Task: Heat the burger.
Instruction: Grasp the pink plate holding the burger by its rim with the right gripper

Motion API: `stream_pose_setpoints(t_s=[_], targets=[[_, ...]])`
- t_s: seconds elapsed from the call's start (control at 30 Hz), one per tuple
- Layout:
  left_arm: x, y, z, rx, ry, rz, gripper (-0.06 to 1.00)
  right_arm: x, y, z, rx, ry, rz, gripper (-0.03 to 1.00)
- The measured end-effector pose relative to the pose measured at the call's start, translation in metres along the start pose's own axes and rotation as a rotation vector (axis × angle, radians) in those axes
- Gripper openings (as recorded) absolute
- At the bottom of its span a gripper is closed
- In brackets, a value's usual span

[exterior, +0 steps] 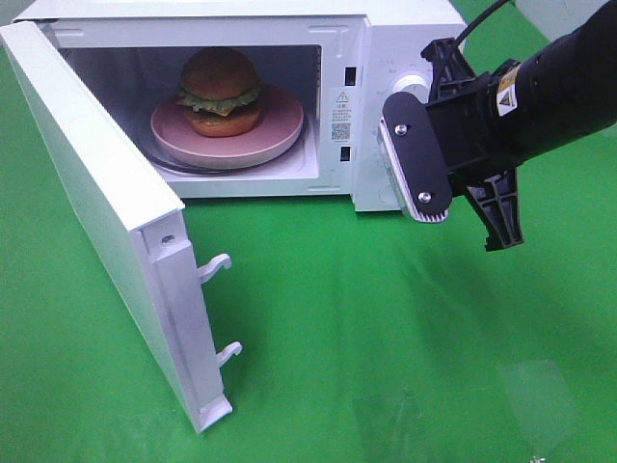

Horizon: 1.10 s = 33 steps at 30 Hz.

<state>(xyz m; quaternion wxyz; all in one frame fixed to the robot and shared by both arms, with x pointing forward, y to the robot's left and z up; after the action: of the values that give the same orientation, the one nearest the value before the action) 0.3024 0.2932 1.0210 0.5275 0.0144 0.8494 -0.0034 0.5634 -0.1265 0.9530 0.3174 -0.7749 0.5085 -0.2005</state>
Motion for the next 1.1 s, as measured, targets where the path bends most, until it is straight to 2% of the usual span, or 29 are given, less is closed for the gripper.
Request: stream_pose_setpoints(t_s=[0.03, 0.07, 0.1, 0.13, 0.17, 0.2, 0.23, 0.27, 0.3, 0.53, 0.63, 0.77, 0.83, 1.1], targets=[[0.000, 0.000, 0.000, 0.000, 0.000, 0.000, 0.94, 0.000, 0.000, 0.000, 0.000, 0.000, 0.000, 0.35], [0.000, 0.000, 0.000, 0.000, 0.000, 0.000, 0.94, 0.000, -0.002, 0.000, 0.010, -0.003, 0.003, 0.49], [0.000, 0.000, 0.000, 0.000, 0.000, 0.000, 0.94, 0.000, -0.002, 0.000, 0.010, -0.003, 0.003, 0.49], [0.000, 0.000, 0.000, 0.000, 0.000, 0.000, 0.94, -0.001, -0.004, 0.000, 0.025, -0.008, 0.009, 0.66], [0.000, 0.000, 0.000, 0.000, 0.000, 0.000, 0.94, -0.002, -0.006, 0.000, 0.032, -0.009, 0.013, 0.74], [0.000, 0.000, 0.000, 0.000, 0.000, 0.000, 0.94, -0.002, -0.006, 0.000, 0.032, -0.009, 0.013, 0.74], [0.000, 0.000, 0.000, 0.000, 0.000, 0.000, 0.94, -0.003, -0.007, 0.001, 0.032, -0.011, 0.021, 0.85], [0.000, 0.000, 0.000, 0.000, 0.000, 0.000, 0.94, -0.003, -0.007, 0.001, 0.032, -0.011, 0.021, 0.85], [0.000, 0.000, 0.000, 0.000, 0.000, 0.000, 0.94, -0.007, -0.008, 0.005, 0.028, -0.017, 0.021, 0.92], [0.000, 0.000, 0.000, 0.000, 0.000, 0.000, 0.94, -0.039, -0.011, 0.031, 0.001, -0.059, -0.024, 0.95], [0.000, 0.000, 0.000, 0.000, 0.000, 0.000, 0.94, -0.043, -0.012, 0.035, -0.002, -0.061, -0.028, 0.95], [0.000, 0.000, 0.000, 0.000, 0.000, 0.000, 0.94, -0.054, -0.019, 0.048, -0.003, -0.072, -0.041, 0.94], [0.000, 0.000, 0.000, 0.000, 0.000, 0.000, 0.94, -0.067, -0.031, 0.061, 0.010, -0.084, -0.050, 0.94], [0.000, 0.000, 0.000, 0.000, 0.000, 0.000, 0.94, -0.078, -0.047, 0.089, 0.023, -0.091, -0.052, 0.92]])
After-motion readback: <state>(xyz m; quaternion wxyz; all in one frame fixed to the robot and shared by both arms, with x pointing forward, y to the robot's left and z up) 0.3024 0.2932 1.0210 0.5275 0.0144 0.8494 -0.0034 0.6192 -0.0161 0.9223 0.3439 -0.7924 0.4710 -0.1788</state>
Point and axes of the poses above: a point on each arm's last joint axis where the gripper is mounted, z pointing out along that axis toward the gripper, y along the wrist's bending axis when the last joint is at zero, x = y × z, the point moved 8 cm from there along z, pointing out along that axis toward the gripper
